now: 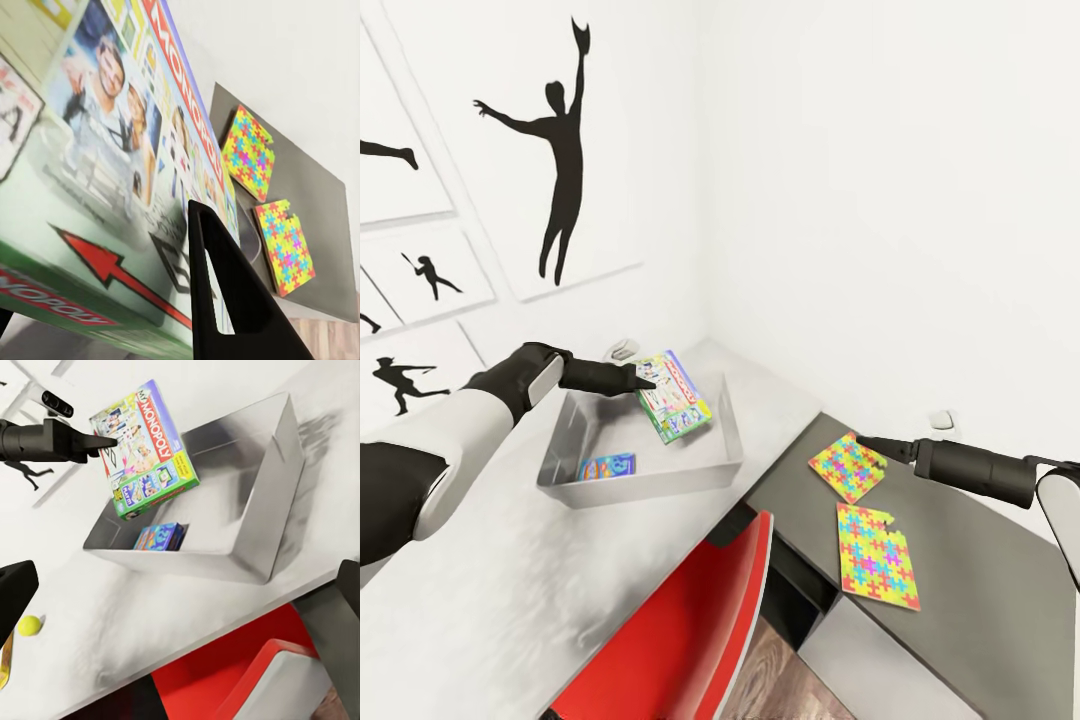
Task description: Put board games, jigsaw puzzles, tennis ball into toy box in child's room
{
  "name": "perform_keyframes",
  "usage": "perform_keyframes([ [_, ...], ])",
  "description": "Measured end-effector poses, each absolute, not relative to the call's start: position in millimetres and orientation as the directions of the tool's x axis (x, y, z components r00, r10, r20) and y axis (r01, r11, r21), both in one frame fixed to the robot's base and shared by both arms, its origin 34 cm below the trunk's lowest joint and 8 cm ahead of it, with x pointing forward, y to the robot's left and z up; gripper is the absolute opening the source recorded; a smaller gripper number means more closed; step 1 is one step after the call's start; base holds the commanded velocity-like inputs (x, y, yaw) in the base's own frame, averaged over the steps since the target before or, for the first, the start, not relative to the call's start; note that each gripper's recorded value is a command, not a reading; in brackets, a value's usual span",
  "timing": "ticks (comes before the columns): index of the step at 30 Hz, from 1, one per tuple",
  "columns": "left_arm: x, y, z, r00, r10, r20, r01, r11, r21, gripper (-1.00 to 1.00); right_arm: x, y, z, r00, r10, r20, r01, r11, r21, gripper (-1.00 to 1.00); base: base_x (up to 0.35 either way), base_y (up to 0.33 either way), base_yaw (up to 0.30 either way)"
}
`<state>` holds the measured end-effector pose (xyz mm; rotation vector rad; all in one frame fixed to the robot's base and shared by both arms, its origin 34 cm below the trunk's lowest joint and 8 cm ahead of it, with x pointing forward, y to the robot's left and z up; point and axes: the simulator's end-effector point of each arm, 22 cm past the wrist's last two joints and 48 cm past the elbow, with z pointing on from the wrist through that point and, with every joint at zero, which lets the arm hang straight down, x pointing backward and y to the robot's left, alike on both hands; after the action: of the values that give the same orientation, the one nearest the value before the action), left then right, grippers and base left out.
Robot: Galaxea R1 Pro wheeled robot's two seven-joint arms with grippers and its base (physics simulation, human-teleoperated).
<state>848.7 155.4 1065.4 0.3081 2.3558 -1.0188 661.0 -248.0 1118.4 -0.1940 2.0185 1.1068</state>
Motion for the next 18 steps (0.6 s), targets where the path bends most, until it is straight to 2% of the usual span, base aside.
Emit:
perform_keyframes([
  [18,850,156,1044,-0.838,-0.008,-0.545,0.392,0.687,-0.612,-1.0,664,-247,1102,-0.684,0.231,-0.692,-0.458,0.603,0.653,1.0,0.0,0.0,0.0],
])
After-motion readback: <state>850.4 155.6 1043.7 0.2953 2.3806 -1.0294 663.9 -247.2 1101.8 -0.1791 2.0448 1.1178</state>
